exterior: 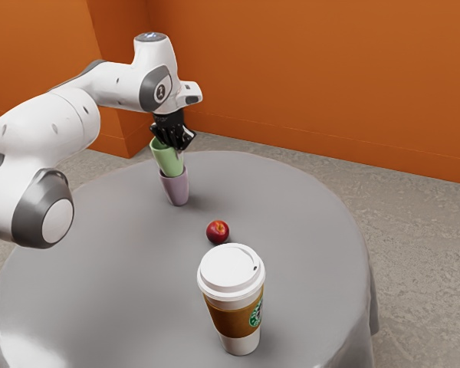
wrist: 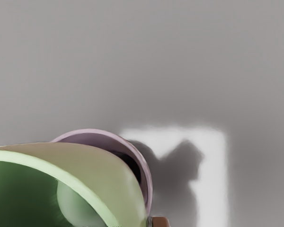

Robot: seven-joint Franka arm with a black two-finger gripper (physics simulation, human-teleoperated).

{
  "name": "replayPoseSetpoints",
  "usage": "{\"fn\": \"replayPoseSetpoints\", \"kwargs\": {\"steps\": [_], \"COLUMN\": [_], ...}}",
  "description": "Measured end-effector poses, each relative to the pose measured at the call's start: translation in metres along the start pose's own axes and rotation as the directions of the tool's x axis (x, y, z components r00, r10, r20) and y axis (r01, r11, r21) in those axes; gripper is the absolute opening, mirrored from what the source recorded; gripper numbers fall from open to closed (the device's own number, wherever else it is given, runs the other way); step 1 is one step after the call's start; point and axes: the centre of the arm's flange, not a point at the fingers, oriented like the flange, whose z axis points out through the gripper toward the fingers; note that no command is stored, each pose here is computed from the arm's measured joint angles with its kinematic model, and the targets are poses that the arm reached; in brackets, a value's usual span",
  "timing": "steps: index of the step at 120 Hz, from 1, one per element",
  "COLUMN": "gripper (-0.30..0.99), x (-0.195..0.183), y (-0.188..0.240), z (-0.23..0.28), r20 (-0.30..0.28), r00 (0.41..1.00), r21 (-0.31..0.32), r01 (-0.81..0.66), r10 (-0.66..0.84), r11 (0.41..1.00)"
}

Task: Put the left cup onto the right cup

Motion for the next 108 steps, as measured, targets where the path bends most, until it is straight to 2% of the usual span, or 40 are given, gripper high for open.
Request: {"fn": "replayPoseSetpoints", "kwargs": {"steps": [15, 29, 41, 56, 69, 80, 93, 100, 108], "gripper": [0.31, 0.47, 0.55, 0.62, 0.65, 0.66, 0.67, 0.68, 0.68], "x": [0.0, 0.0, 0.0, 0.009, 0.003, -0.024, -0.081, -0.111, -0.137], "y": [0.0, 0.001, 0.0, 0.001, 0.004, 0.011, 0.04, 0.055, 0.078], "z": [0.001, 0.001, -0.003, -0.055, -0.086, -0.109, -0.154, -0.175, -0.197], "r20": [0.001, 0.002, -0.001, -0.058, -0.05, 0.009, 0.046, 0.048, 0.042], "r00": [1.0, 1.0, 1.0, 0.998, 0.999, 1.0, 0.997, 0.995, 0.99], "r21": [-0.008, -0.012, -0.01, 0.004, -0.005, -0.062, -0.141, -0.146, -0.122], "r01": [0.003, 0.004, 0.003, -0.011, -0.018, -0.014, -0.047, -0.075, -0.131], "r10": [-0.003, -0.004, -0.003, 0.011, 0.017, 0.015, 0.054, 0.083, 0.137], "r11": [1.0, 1.0, 1.0, 1.0, 1.0, 0.998, 0.989, 0.986, 0.984]}}
